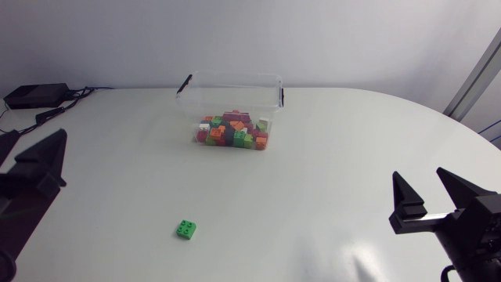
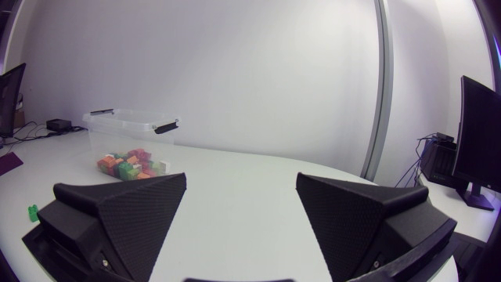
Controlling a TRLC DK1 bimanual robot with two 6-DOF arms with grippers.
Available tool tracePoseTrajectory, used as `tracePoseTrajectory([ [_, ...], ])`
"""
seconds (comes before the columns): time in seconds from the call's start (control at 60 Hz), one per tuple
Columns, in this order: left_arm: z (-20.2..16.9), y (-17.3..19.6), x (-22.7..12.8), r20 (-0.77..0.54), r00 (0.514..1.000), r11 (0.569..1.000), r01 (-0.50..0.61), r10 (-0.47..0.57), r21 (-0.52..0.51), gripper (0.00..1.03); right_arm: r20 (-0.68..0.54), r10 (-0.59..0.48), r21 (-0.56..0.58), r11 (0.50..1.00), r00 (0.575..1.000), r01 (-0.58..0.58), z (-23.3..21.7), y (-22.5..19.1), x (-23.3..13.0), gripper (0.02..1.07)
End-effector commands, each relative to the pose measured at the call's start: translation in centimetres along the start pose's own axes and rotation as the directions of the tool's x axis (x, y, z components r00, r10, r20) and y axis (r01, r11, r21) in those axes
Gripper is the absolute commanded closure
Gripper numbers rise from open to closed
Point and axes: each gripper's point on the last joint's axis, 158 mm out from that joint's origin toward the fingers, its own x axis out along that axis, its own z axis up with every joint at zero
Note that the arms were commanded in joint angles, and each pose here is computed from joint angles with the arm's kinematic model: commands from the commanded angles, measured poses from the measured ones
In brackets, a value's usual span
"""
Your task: Place the duplo bricks in the container
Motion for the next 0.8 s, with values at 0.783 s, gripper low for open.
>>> tracePoseTrajectory([
  [0.783,-16.3,-11.4,5.8,-0.949,0.273,0.936,0.348,-0.159,-0.057,0.06,-0.014,0.002,0.003,1.0,1.0,-0.002,-1.0,0.1,0.1,0.06],
])
